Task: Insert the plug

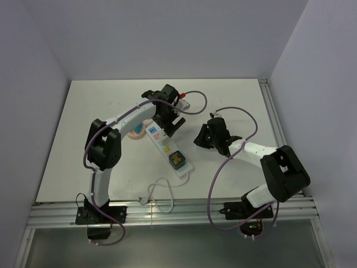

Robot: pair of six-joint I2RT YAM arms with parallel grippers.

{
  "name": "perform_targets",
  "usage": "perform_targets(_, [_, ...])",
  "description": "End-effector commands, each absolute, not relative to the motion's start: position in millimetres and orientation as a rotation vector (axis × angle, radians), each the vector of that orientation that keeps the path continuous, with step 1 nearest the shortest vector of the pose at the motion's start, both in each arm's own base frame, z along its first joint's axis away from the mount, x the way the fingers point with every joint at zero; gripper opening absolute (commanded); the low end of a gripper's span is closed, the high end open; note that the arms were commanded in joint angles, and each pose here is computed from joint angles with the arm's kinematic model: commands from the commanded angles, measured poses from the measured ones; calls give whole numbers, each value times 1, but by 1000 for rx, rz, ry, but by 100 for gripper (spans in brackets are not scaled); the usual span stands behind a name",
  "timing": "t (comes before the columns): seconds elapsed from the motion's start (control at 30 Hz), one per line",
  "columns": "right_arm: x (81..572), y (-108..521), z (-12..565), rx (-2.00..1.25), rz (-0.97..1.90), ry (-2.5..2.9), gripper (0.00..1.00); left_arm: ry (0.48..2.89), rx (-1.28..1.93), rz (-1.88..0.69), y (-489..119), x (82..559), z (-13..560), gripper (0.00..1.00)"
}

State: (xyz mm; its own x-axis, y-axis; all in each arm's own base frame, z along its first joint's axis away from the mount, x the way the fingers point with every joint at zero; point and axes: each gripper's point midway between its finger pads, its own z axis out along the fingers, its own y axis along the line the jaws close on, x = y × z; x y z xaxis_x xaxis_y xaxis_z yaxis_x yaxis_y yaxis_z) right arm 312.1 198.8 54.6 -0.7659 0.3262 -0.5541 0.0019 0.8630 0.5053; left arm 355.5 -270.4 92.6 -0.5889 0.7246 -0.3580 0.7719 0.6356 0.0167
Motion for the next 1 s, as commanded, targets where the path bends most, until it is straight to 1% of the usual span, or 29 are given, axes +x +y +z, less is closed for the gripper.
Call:
perform_targets(0.0, [322, 197, 72, 240, 651, 2309, 26, 2443, 1114, -210, -273, 373, 130, 93])
perform_targets(0.13, [322, 196, 73, 242, 646, 2304, 27, 2353, 1005, -247, -277, 386, 155, 94])
perform_targets(0.17, [322, 195, 74, 242, 643, 2302, 27, 2342, 961, -275, -275, 383, 162, 96])
perform_targets(0.2, [322, 194, 74, 244, 639, 2299, 28, 2320, 918, -292, -275, 387, 169, 99])
perform_targets(0.27, [323, 195, 80, 227, 647, 2278, 32, 2258, 777, -369, -273, 393, 189, 99])
perform_targets(0.3, [322, 195, 81, 218, 655, 2274, 38, 2233, 737, -383, -269, 396, 194, 99])
perform_targets(0.33, [323, 196, 89, 210, 672, 2249, 42, 2269, 648, -396, -256, 394, 182, 100])
perform_targets(0.37, [323, 195, 93, 200, 676, 2237, 46, 2164, 580, -421, -254, 402, 208, 99])
perform_targets(0.4, [322, 195, 96, 196, 679, 2226, 51, 2152, 484, -409, -246, 405, 213, 99])
perform_targets(0.43, [322, 194, 104, 195, 682, 2200, 60, 2121, 431, -415, -242, 406, 218, 100])
perform_targets(0.47, [322, 192, 106, 193, 675, 2193, 64, 2109, 356, -436, -232, 396, 219, 100])
perform_targets(0.5, [322, 190, 109, 195, 668, 2183, 68, 2037, 304, -458, -231, 400, 234, 99])
perform_targets(0.53, [323, 188, 117, 197, 665, 2160, 75, 2015, 267, -474, -228, 396, 237, 100])
perform_targets(0.57, [323, 186, 121, 198, 651, 2148, 78, 2003, 206, -520, -224, 383, 241, 100])
perform_targets(0.6, [324, 183, 126, 206, 643, 2132, 82, 1954, 149, -521, -218, 384, 250, 100])
perform_targets(0.63, [323, 182, 135, 203, 649, 2106, 85, 1966, 111, -507, -210, 377, 237, 99])
perform_targets(0.73, [321, 180, 158, 172, 667, 2024, 91, 1866, -47, -538, -190, 364, 259, 99])
perform_targets(0.83, [317, 177, 177, 145, 684, 1940, 92, 1858, -167, -548, -172, 345, 239, 100])
perform_targets(0.9, [319, 163, 180, 190, 625, 1898, 92, 1808, -268, -550, -157, 335, 243, 100])
perform_targets(0.93, [318, 160, 188, 195, 620, 1869, 92, 1829, -275, -539, -151, 326, 223, 100])
perform_targets(0.97, [318, 155, 188, 197, 595, 1864, 92, 1739, -287, -577, -146, 319, 242, 100])
